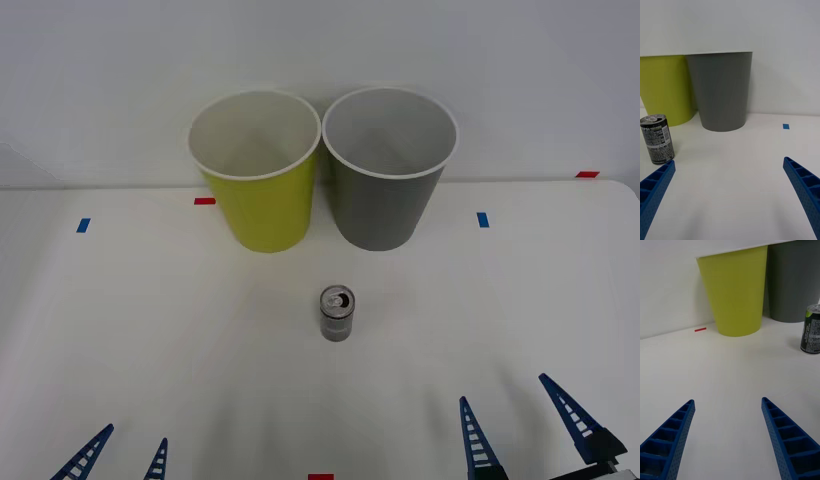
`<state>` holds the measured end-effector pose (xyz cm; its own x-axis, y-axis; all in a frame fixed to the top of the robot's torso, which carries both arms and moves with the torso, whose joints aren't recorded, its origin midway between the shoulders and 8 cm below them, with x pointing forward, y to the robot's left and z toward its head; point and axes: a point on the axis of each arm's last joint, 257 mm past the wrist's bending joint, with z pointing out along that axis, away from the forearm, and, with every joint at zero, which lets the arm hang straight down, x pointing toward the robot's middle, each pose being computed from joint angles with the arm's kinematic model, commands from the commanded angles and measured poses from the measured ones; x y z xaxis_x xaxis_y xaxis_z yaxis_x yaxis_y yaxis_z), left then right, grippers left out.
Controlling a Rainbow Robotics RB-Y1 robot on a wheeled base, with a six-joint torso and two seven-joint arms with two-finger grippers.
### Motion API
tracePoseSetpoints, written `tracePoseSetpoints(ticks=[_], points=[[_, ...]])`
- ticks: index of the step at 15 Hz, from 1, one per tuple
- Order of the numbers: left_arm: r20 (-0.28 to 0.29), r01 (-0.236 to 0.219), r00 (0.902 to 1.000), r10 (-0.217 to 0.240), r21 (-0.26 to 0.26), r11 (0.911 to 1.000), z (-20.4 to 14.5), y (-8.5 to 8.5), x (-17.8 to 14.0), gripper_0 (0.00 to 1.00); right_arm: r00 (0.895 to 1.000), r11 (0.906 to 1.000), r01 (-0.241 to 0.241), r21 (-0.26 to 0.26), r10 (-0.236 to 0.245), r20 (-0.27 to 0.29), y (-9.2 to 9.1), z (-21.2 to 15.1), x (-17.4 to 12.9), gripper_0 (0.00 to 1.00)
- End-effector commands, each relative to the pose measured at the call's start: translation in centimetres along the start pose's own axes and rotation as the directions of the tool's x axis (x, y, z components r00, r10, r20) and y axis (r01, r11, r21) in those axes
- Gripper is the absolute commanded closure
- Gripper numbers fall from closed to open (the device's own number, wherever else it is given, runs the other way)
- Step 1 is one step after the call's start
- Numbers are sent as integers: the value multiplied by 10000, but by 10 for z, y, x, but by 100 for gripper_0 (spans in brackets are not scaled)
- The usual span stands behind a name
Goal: Put cans in the gray bin and PET bottles in the light green bin.
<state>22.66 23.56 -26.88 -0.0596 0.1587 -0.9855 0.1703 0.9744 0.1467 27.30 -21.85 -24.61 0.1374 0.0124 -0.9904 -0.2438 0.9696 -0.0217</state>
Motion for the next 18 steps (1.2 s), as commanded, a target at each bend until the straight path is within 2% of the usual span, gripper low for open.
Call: tracePoseSetpoints(ticks=[1,18], points=[[0,0,10000,0,0,10000,0,0,0,40,10000,10000,0,0,0,0,0,0,0,0],[0,0,10000,0,0,10000,0,0,0,40,10000,10000,0,0,0,0,0,0,0,0]])
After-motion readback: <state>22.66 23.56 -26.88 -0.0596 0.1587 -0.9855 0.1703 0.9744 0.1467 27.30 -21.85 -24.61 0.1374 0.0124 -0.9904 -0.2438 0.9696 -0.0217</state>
